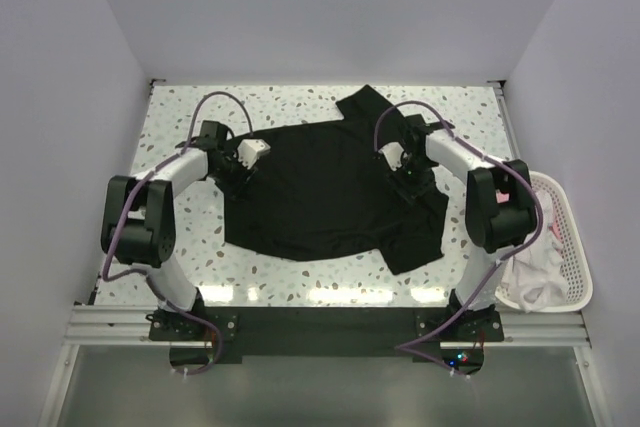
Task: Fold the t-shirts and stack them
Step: Flatten the tshirt out
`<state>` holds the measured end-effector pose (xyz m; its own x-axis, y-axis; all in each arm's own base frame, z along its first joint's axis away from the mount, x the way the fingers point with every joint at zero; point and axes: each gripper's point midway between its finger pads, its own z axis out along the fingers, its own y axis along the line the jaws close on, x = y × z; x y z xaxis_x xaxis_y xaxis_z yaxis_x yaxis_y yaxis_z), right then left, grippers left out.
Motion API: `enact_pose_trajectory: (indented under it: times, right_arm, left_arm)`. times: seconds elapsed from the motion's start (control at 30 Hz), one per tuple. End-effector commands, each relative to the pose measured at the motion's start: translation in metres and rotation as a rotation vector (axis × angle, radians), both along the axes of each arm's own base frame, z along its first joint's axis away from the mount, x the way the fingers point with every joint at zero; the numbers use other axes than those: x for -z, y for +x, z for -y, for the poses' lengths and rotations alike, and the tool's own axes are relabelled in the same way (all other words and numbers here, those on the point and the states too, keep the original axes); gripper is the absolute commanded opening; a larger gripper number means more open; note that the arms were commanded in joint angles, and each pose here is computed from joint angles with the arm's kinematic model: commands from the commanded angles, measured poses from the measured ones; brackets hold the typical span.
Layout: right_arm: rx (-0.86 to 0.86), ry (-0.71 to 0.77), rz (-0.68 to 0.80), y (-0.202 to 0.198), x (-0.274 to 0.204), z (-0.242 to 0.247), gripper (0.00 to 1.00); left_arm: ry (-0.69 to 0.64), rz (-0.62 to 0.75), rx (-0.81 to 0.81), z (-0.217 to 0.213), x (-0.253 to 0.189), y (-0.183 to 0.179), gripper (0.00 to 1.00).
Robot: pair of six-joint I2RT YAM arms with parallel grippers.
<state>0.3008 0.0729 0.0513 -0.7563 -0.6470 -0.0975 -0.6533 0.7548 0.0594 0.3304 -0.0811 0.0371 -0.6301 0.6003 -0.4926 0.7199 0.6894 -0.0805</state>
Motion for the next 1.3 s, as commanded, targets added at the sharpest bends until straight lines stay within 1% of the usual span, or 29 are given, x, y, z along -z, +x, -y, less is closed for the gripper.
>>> enact_pose_trajectory:
  times: [0.0,0.03,0.1,0.13,0.17,0.2,0.23,0.3,0.33,0.37,0.4,0.43,0.47,0.5,0.53,0.57,0.6,0.63,0.67,0.7,0.77,0.8,0.87,0.9,0.93,1.0,1.03,1.1,1.27]
  right_arm:
    - [0.036,-0.030,0.003,0.015,0.008,-0.003,0.50]
    - [0.031,-0.027,-0.009,0.015,0.010,-0.006,0.51]
    - [0.036,-0.028,-0.040,0.016,0.021,-0.010,0.52]
    - [0.039,-0.019,-0.028,0.023,0.020,-0.015,0.52]
    - [0.055,-0.017,-0.052,0.025,0.028,-0.018,0.52]
    - [0.066,-0.009,-0.059,0.029,0.031,-0.021,0.52]
    - [0.074,0.018,-0.038,0.043,0.027,-0.030,0.52]
    - [0.101,0.028,-0.083,0.050,0.039,-0.036,0.53]
    - [0.105,0.069,-0.081,0.060,0.028,-0.046,0.54]
    - [0.113,0.086,-0.085,0.064,0.025,-0.051,0.54]
    - [0.116,0.107,-0.058,0.077,0.015,-0.057,0.54]
    - [0.121,0.132,-0.067,0.075,0.006,-0.061,0.55]
    - [0.118,0.151,-0.055,0.077,-0.004,-0.064,0.56]
    - [0.117,0.174,-0.021,0.079,-0.023,-0.066,0.57]
    - [0.110,0.195,0.001,0.079,-0.038,-0.069,0.57]
    - [0.096,0.213,0.001,0.072,-0.049,-0.070,0.59]
    - [0.082,0.228,0.025,0.061,-0.066,-0.068,0.60]
    - [0.067,0.229,0.023,0.052,-0.071,-0.065,0.60]
    - [0.031,0.222,0.020,0.043,-0.073,-0.061,0.60]
    - [0.017,0.203,-0.016,0.027,-0.067,-0.055,0.59]
    - [-0.022,0.160,-0.021,0.008,-0.071,-0.041,0.55]
    - [-0.032,0.133,-0.063,-0.008,-0.060,-0.036,0.54]
    - [-0.055,0.082,-0.058,-0.019,-0.058,-0.025,0.49]
    - [-0.063,0.058,-0.088,-0.030,-0.049,-0.021,0.48]
    - [-0.069,0.047,-0.076,-0.032,-0.047,-0.020,0.45]
    - [-0.082,-0.006,-0.092,-0.042,-0.035,-0.014,0.44]
    - [-0.082,-0.019,-0.080,-0.041,-0.030,-0.015,0.42]
    - [-0.094,-0.046,-0.097,-0.046,-0.019,-0.017,0.41]
    - [-0.079,-0.119,-0.059,-0.034,0.006,-0.018,0.34]
  left_arm:
    - [0.093,0.015,-0.128,-0.017,0.009,0.039,0.34]
    - [0.126,0.015,-0.143,-0.023,0.013,0.044,0.33]
    - [0.152,0.014,-0.153,-0.027,0.023,0.057,0.31]
    - [0.181,0.015,-0.163,-0.031,0.026,0.063,0.30]
    - [0.196,0.012,-0.168,-0.034,0.030,0.069,0.28]
    - [0.205,0.004,-0.172,-0.036,0.038,0.082,0.28]
    - [0.199,-0.002,-0.187,-0.041,0.041,0.090,0.27]
    - [0.183,-0.007,-0.218,-0.049,0.044,0.119,0.27]
    - [0.155,-0.034,-0.255,-0.059,0.043,0.125,0.27]
    - [0.118,0.015,-0.270,-0.061,0.023,0.150,0.27]
    - [0.087,0.011,-0.263,-0.058,0.021,0.157,0.27]
    - [0.044,0.017,-0.282,-0.070,0.011,0.161,0.29]
    - [0.024,0.058,-0.268,-0.070,-0.006,0.172,0.31]
    - [0.006,0.092,-0.247,-0.069,-0.025,0.173,0.33]
    - [-0.030,0.093,-0.210,-0.062,-0.036,0.168,0.38]
    - [-0.036,0.104,-0.164,-0.058,-0.042,0.161,0.39]
    - [-0.053,0.154,-0.138,-0.054,-0.067,0.155,0.41]
    - [-0.080,0.169,-0.096,-0.048,-0.076,0.147,0.44]
    - [-0.091,0.179,-0.075,-0.044,-0.087,0.129,0.45]
    - [-0.099,0.180,-0.060,-0.042,-0.089,0.119,0.46]
    - [-0.107,0.178,-0.022,-0.038,-0.090,0.093,0.47]
    - [-0.110,0.170,-0.011,-0.036,-0.088,0.084,0.47]
    - [-0.113,0.153,0.006,-0.034,-0.083,0.061,0.47]
    - [-0.116,0.152,0.012,-0.033,-0.082,0.055,0.47]
    - [-0.122,0.154,0.016,-0.031,-0.081,0.051,0.47]
    - [-0.127,0.152,0.016,-0.030,-0.079,0.038,0.47]
    - [-0.135,0.146,0.022,-0.028,-0.075,0.032,0.47]
    - [-0.139,0.158,0.023,-0.027,-0.078,0.028,0.47]
    - [-0.114,0.171,0.021,-0.031,-0.077,0.023,0.47]
